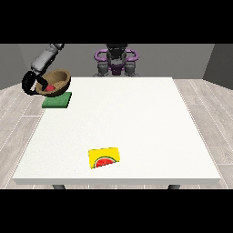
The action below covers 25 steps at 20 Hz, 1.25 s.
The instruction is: Pick the cup and pour the ball into the bowl, then pick the bowl and place it on the pad
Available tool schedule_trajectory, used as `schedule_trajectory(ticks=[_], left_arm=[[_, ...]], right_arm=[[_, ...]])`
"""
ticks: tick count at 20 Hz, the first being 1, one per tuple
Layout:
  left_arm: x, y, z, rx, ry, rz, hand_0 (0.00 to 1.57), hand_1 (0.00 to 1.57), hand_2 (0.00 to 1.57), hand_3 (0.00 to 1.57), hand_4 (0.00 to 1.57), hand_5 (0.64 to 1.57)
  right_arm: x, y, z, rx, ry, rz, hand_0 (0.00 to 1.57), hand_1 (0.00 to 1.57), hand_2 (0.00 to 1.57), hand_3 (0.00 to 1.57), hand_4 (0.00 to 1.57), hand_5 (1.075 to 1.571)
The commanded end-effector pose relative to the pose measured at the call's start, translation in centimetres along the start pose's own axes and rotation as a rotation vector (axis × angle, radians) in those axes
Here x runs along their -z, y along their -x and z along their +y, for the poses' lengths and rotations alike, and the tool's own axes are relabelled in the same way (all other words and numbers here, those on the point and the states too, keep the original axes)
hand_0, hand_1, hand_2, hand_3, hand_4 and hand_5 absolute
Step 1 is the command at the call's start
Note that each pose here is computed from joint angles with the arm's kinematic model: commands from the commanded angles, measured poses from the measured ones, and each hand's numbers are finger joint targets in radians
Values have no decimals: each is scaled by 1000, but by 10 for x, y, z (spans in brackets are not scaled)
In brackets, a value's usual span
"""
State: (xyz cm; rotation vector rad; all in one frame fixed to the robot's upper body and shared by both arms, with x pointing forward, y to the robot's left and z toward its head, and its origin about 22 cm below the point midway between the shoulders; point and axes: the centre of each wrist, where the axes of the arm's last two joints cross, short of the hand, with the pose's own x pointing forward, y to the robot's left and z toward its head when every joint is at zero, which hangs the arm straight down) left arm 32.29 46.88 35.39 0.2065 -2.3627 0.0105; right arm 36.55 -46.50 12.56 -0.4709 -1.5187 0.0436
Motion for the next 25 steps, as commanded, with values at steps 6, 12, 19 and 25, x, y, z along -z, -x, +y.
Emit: schedule_trajectory(ticks=[6,12,19,25], left_arm=[[4,-30,12,2,-17,-65,0,0,0,0,0,1528],[1,-41,14,-6,-7,-107,0,0,0,0,0,1515],[-1,-42,8,3,-6,-77,0,0,0,0,0,1514],[-8,-22,22,0,-24,-35,0,0,0,0,0,1515]], right_arm=[[-6,29,0,133,24,17,1571,1571,1571,1256,1063,1569],[-13,11,-56,184,231,61,1054,1054,1088,1028,0,1545],[-7,0,-54,179,203,69,634,634,527,823,0,1521],[-1,-33,-66,231,175,25,134,134,280,375,0,1467]])
